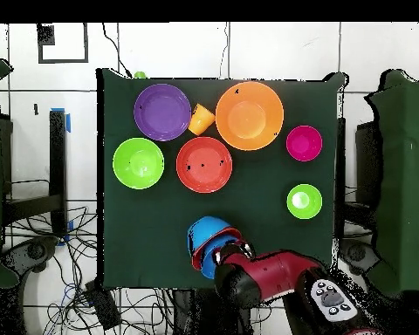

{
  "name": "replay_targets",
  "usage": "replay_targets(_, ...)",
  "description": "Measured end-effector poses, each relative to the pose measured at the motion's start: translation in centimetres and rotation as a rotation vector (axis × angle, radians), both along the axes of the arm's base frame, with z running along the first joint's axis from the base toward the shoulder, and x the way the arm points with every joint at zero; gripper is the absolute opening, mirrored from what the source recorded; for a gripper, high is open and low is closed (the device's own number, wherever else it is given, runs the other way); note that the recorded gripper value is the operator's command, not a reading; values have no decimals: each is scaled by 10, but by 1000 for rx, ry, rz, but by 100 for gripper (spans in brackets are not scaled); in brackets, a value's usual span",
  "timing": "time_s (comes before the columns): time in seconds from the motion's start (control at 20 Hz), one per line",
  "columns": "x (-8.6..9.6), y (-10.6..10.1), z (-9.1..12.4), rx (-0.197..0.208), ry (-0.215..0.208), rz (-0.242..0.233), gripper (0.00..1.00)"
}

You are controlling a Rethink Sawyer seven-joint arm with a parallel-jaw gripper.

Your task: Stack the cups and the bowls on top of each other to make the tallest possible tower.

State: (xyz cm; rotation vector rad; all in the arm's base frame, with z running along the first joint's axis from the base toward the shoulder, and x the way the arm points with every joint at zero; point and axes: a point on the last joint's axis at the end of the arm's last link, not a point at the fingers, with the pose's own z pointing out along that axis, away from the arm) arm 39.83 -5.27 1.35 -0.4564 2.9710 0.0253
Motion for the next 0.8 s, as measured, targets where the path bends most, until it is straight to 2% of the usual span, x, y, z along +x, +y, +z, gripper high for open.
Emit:
replay_targets(0.2,17,3,1,-13,-17,-23,0)
replay_targets(0.25,22,4,3,-13,-19,-41,0)
replay_targets(0.5,35,10,13,-19,7,-119,0)
replay_targets(0.6,40,18,21,-25,33,-156,0)
replay_targets(0.65,44,28,30,-29,66,-186,0)
replay_targets(0.8,46,47,44,-30,128,-230,0)
